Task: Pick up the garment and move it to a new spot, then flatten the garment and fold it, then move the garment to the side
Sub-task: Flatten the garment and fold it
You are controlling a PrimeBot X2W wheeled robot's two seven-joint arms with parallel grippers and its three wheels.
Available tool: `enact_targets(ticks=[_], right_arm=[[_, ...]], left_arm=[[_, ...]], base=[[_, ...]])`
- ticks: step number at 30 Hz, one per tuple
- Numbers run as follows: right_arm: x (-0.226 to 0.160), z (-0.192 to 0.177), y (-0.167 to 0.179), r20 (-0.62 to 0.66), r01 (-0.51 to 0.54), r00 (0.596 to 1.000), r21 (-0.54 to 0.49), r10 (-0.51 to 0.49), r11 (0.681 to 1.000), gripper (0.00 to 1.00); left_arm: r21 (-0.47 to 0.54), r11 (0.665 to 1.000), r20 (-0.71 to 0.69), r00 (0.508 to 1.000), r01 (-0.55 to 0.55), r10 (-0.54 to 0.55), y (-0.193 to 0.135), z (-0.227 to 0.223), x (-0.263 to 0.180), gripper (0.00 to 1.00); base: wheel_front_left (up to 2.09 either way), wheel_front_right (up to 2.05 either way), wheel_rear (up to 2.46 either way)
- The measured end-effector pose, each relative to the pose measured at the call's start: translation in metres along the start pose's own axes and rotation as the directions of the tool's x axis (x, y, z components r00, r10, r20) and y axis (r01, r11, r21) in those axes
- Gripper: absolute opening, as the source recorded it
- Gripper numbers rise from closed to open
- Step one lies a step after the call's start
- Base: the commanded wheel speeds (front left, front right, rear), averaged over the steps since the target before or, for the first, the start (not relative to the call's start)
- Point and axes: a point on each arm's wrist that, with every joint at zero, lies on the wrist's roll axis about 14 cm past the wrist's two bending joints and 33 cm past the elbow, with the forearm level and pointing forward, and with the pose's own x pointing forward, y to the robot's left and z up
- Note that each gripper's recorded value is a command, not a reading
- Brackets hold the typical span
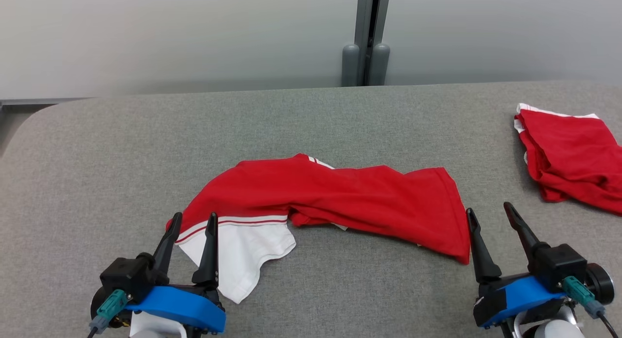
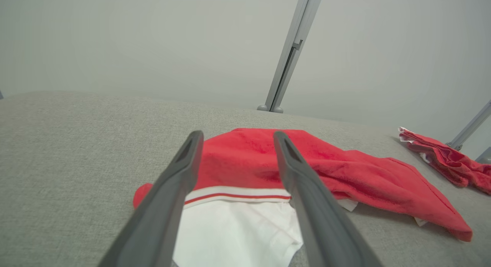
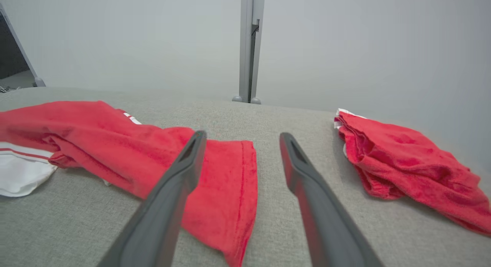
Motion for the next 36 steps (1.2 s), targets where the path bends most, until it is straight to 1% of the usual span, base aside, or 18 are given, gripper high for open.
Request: enact_targets(ticks=[4, 7, 15, 32, 34, 36], right_arm=[[-0.004, 0.011, 0.000, 0.027, 0.004, 1.000, 0.022, -0.005, 1.000, 1.00], [-0.005, 0.017, 0.000, 0.042, 0.004, 0.999, 0.044, -0.006, 0.999, 1.00], [-0.010, 0.015, 0.005, 0.042, -0.005, 0.999, 0.089, 0.001, 0.996, 1.00], [-0.008, 0.007, 0.011, 0.021, -0.019, 1.000, 0.098, 0.017, 0.995, 1.00], [-0.008, 0.005, 0.010, 0.016, -0.017, 1.000, 0.099, 0.015, 0.995, 1.00], [-0.007, 0.004, 0.009, 0.012, -0.014, 1.000, 0.099, 0.013, 0.995, 1.00]], left_arm=[[-0.018, 1.000, 0.013, 1.000, 0.002, -0.002, -0.006, 0.003, -0.005, 1.00], [-0.026, 1.000, 0.016, 1.000, -0.016, 0.016, -0.003, 0.002, -0.011, 1.00], [-0.035, 0.997, -0.008, 0.998, -0.066, 0.065, 0.007, -0.008, -0.026, 1.00], [-0.044, 0.994, -0.012, 0.995, -0.102, 0.101, 0.016, -0.012, -0.028, 1.00], [-0.044, 0.992, -0.027, 0.993, -0.117, 0.116, 0.018, -0.016, -0.028, 1.00], [-0.046, 0.989, -0.086, 0.987, -0.138, 0.134, 0.021, -0.030, -0.031, 1.00]], base=[[0.00, 0.00, 0.00], [0.00, 0.00, 0.00], [0.00, 0.00, 0.00], [0.00, 0.00, 0.00], [0.00, 0.00, 0.00], [0.00, 0.00, 0.00]])
